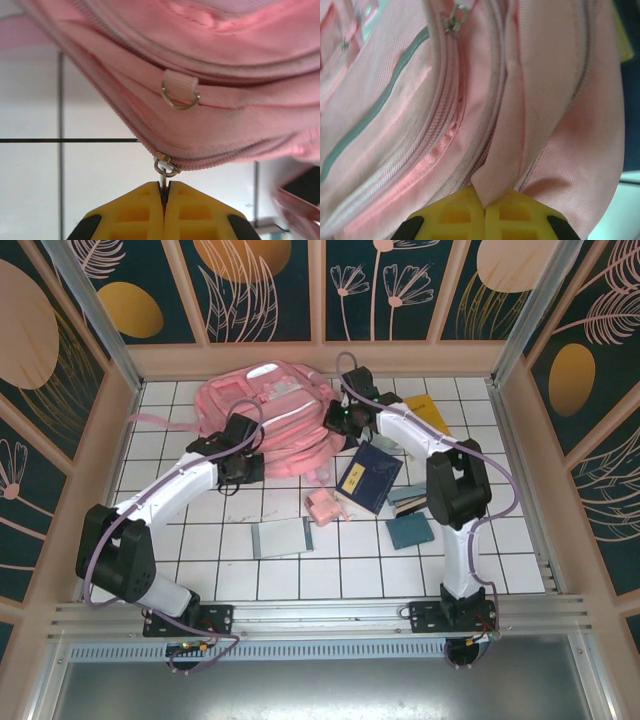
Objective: Pack the student bag
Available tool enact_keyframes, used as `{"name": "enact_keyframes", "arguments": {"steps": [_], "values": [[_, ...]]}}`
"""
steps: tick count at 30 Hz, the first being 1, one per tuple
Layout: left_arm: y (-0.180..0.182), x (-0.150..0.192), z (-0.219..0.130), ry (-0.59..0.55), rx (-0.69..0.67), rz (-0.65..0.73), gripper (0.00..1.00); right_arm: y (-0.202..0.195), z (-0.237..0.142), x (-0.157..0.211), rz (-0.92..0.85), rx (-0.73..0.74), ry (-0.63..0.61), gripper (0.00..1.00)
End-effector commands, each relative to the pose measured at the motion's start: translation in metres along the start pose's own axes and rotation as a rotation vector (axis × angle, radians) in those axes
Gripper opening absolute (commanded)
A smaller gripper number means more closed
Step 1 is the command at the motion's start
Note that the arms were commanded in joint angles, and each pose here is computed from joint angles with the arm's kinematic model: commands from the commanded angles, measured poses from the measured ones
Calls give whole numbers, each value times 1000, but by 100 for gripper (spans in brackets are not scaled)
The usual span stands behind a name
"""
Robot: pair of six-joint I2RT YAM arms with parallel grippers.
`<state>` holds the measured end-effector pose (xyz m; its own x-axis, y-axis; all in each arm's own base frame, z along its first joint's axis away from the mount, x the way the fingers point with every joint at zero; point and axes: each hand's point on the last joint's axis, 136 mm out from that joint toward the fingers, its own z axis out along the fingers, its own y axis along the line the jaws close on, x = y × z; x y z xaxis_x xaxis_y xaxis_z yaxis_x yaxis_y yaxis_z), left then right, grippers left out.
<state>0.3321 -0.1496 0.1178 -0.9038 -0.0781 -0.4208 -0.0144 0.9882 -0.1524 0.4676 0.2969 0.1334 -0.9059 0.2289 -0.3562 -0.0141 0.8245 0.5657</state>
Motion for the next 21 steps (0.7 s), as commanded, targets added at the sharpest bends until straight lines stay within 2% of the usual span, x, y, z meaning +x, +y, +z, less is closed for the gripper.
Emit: {"name": "enact_keyframes", "arguments": {"steps": [1,2,4,5,6,8,13,21], "values": [[-29,23,-3,73,90,5,0,-20,0,-45,-43,68,-110,0],[-36,22,-2,67,104,3,0,-21,-1,-48,-44,77,-112,9],[-53,18,1,58,144,4,0,-20,-7,-48,-43,81,-119,43],[-62,15,3,53,169,-2,0,-20,-10,-44,-39,82,-119,54],[-72,13,5,52,205,-7,0,-21,-14,-42,-29,83,-122,59],[-86,12,11,57,249,-10,0,-21,-24,-33,-7,79,-122,63],[-92,16,30,96,235,8,0,-11,-35,15,59,17,-67,68],[-89,22,37,115,216,60,0,30,-16,88,127,-103,61,72]]}}
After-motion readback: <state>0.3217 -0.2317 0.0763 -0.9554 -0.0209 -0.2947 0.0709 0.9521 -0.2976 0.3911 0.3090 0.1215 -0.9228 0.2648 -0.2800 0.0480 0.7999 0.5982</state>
